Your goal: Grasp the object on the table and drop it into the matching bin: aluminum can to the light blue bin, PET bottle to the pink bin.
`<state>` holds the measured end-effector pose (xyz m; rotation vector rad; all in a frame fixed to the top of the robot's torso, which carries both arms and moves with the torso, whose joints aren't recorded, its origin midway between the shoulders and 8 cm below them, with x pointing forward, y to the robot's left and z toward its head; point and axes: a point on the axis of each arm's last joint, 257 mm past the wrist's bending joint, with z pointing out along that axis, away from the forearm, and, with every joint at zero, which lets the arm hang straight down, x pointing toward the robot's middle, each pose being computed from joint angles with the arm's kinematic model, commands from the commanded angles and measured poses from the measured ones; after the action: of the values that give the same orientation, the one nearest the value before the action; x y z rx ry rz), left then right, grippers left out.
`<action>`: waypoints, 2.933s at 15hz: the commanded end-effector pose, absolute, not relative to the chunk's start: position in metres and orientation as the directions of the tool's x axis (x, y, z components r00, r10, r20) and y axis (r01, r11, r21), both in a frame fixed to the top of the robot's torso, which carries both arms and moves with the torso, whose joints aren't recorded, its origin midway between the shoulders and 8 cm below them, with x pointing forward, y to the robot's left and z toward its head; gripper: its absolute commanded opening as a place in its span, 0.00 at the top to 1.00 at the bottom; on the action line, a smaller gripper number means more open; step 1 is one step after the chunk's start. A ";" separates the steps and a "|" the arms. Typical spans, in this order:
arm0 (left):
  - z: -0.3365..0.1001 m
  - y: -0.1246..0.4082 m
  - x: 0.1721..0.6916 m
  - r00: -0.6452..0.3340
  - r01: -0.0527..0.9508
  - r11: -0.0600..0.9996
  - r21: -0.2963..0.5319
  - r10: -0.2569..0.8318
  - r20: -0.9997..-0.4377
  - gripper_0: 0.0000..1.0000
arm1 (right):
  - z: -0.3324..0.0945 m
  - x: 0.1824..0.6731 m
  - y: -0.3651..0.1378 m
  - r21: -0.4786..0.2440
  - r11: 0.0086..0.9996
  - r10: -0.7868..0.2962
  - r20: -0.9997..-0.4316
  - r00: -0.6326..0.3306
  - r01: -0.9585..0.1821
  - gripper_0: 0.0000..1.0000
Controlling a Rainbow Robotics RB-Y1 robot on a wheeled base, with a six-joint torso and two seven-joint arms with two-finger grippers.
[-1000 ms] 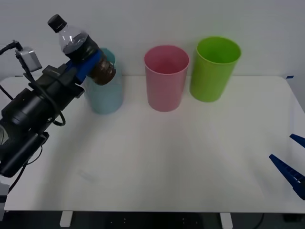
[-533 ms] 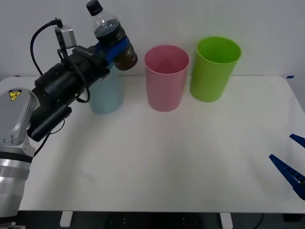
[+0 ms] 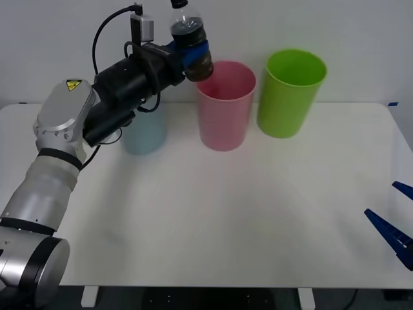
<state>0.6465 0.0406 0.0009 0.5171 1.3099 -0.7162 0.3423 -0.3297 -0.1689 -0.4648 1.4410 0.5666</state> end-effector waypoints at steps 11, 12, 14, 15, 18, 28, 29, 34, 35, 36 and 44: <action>0.000 -0.030 0.680 0.126 0.696 0.715 0.063 -0.035 -0.991 0.98 | -0.169 0.342 -0.330 0.039 0.785 0.082 -0.996 0.041 -0.618 0.00; -0.001 -0.031 0.679 0.125 0.697 0.714 0.063 -0.035 -0.992 0.97 | -0.169 0.342 -0.330 0.039 0.785 0.082 -0.996 0.041 -0.618 0.00; 0.000 -0.030 0.680 0.127 0.696 0.715 0.065 -0.034 -0.991 0.79 | -0.169 0.342 -0.330 0.039 0.785 0.082 -0.996 0.041 -0.618 0.00; 0.000 -0.030 0.680 0.126 0.697 0.715 0.061 -0.039 -0.991 0.49 | -0.169 0.342 -0.330 0.039 0.785 0.082 -0.996 0.041 -0.618 0.00; 0.002 -0.030 0.679 0.123 0.697 0.715 0.045 -0.057 -0.991 0.00 | -0.169 0.342 -0.330 0.039 0.785 0.082 -0.996 0.041 -0.618 0.00; 0.003 0.007 0.661 0.129 0.721 0.692 -0.019 -0.161 -0.978 0.00 | -0.169 0.342 -0.330 0.039 0.785 0.082 -0.996 0.041 -0.618 0.00; 0.000 0.012 0.658 0.128 0.722 0.692 -0.024 -0.168 -0.978 0.00 | -0.169 0.342 -0.330 0.039 0.785 0.082 -0.996 0.041 -0.618 0.00; -0.011 0.053 0.634 0.137 0.731 0.682 -0.031 -0.191 -0.972 0.00 | -0.169 0.342 -0.330 0.039 0.785 0.082 -0.996 0.041 -0.618 0.00; -0.014 0.062 0.629 0.140 0.731 0.682 -0.029 -0.192 -0.971 0.00 | -0.169 0.342 -0.330 0.039 0.785 0.082 -0.996 0.041 -0.618 0.00; -0.016 0.074 0.622 0.145 0.728 0.685 -0.029 -0.195 -0.970 0.00 | -0.169 0.342 -0.330 0.039 0.785 0.082 -0.996 0.041 -0.618 0.00; -0.042 0.167 0.563 0.172 0.687 0.727 -0.017 -0.185 -0.968 0.00 | -0.169 0.342 -0.330 0.039 0.785 0.082 -0.996 0.041 -0.618 0.00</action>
<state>0.5702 0.1601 -0.0400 0.4847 1.2570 -0.6555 0.3423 -0.3297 -0.1689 -0.4649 1.4410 0.5666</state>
